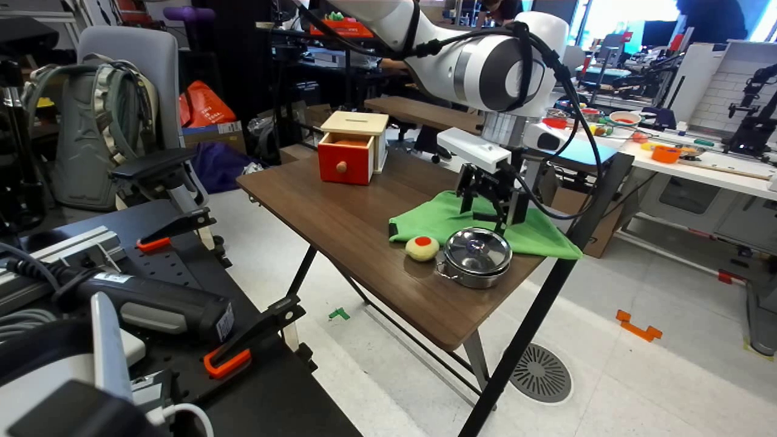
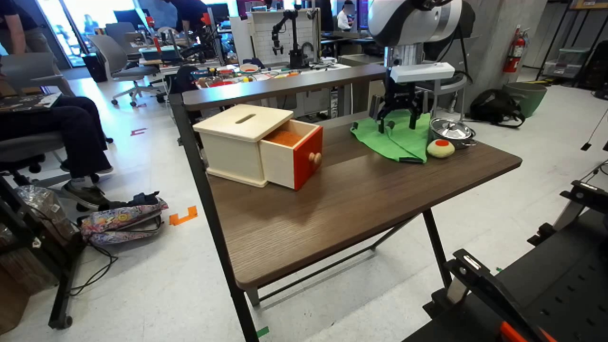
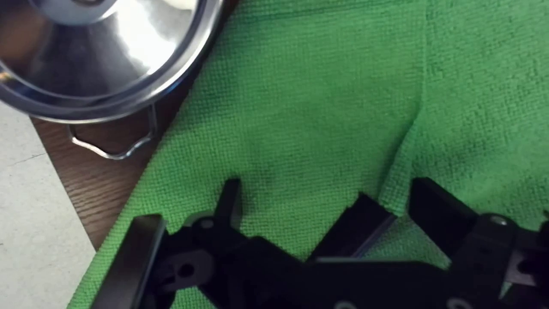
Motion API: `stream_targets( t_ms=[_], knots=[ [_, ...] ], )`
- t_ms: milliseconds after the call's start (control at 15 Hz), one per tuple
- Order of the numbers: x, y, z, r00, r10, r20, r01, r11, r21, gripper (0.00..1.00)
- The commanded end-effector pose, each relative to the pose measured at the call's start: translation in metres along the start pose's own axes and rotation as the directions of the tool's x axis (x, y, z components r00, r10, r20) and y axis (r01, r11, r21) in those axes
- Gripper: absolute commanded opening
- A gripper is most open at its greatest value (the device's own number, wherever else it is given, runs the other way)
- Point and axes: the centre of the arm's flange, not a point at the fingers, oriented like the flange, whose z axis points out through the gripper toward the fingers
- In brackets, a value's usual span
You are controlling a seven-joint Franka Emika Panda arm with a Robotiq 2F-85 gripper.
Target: Move the green cloth
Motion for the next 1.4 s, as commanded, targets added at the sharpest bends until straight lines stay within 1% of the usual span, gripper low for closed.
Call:
stream_targets(
  t_ms=[0,133,400,733,1067,1133,1333],
  knots=[
    [0.009,-0.017,0.009,1.0,-0.019,-0.003,0.019,1.0,0.013,1.0],
    [0.001,-0.026,0.012,1.0,-0.031,-0.001,0.031,0.999,0.014,1.0],
    [-0.011,-0.05,0.023,0.998,-0.061,0.009,0.061,0.998,-0.011,1.0],
    [-0.026,-0.08,0.051,0.995,-0.086,0.051,0.088,0.995,-0.036,1.0],
    [-0.043,-0.1,0.055,0.99,-0.129,0.05,0.132,0.99,-0.058,1.0],
    [-0.04,-0.111,0.053,0.989,-0.135,0.053,0.139,0.988,-0.064,1.0],
    [-0.054,-0.124,0.055,0.985,-0.161,0.061,0.165,0.983,-0.079,1.0]
  ],
)
